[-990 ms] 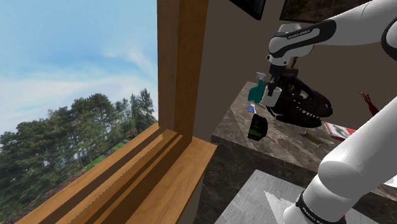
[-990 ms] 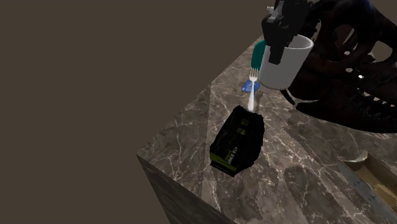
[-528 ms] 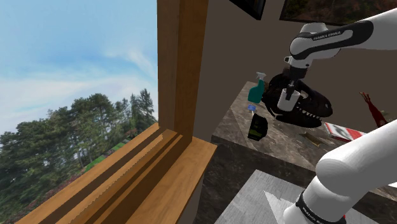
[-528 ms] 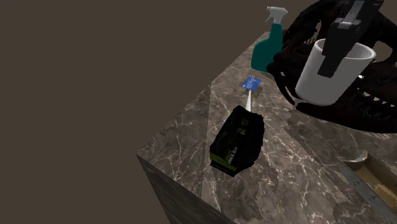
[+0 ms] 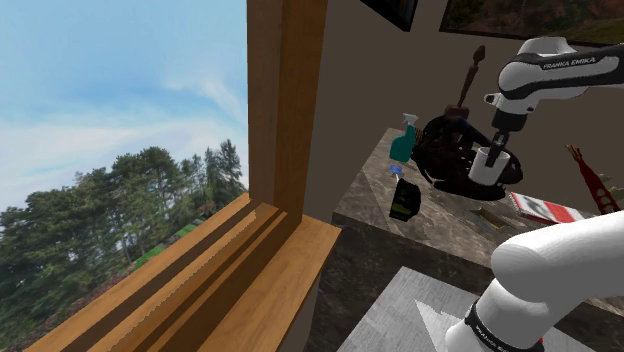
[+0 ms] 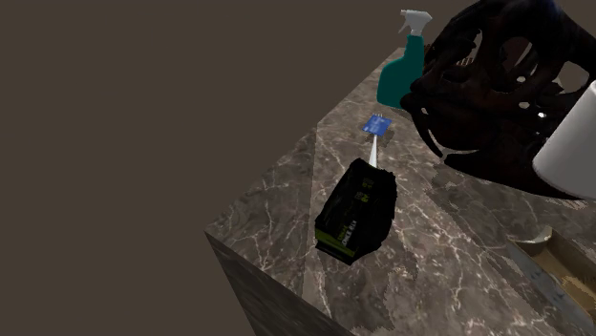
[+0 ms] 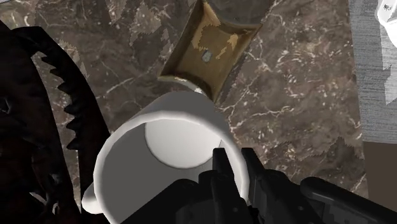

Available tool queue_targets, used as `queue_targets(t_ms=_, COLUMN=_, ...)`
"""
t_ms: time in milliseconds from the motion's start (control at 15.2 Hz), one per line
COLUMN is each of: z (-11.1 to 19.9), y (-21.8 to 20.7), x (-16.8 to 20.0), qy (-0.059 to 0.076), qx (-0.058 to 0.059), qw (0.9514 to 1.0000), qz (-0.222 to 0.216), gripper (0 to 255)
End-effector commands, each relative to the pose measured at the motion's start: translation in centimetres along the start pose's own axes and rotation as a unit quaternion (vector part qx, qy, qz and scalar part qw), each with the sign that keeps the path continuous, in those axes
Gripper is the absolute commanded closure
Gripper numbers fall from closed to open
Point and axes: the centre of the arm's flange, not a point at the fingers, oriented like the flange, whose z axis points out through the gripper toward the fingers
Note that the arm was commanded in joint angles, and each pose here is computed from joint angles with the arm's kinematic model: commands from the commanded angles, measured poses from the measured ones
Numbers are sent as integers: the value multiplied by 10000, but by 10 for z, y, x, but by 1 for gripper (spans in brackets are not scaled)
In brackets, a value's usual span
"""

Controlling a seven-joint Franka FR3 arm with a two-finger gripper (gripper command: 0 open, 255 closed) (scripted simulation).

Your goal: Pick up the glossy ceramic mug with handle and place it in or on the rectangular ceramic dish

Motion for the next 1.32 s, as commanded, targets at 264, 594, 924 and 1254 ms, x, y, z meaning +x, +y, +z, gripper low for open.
queue_targets(t_ms=264, z=3, y=0, x=-72, qy=-1, qx=-3, qw=10000, qz=-6, gripper=255)
queue_targets(t_ms=594, z=29, y=-3, x=-71, qy=-1, qx=-3, qw=10000, qz=-6, gripper=255)
queue_targets(t_ms=924, z=56, y=-5, x=-70, qy=-1, qx=-3, qw=10000, qz=-6, gripper=255)
queue_targets(t_ms=1254, z=82, y=-8, x=-69, qy=-1, qx=-3, qw=10000, qz=-6, gripper=255)
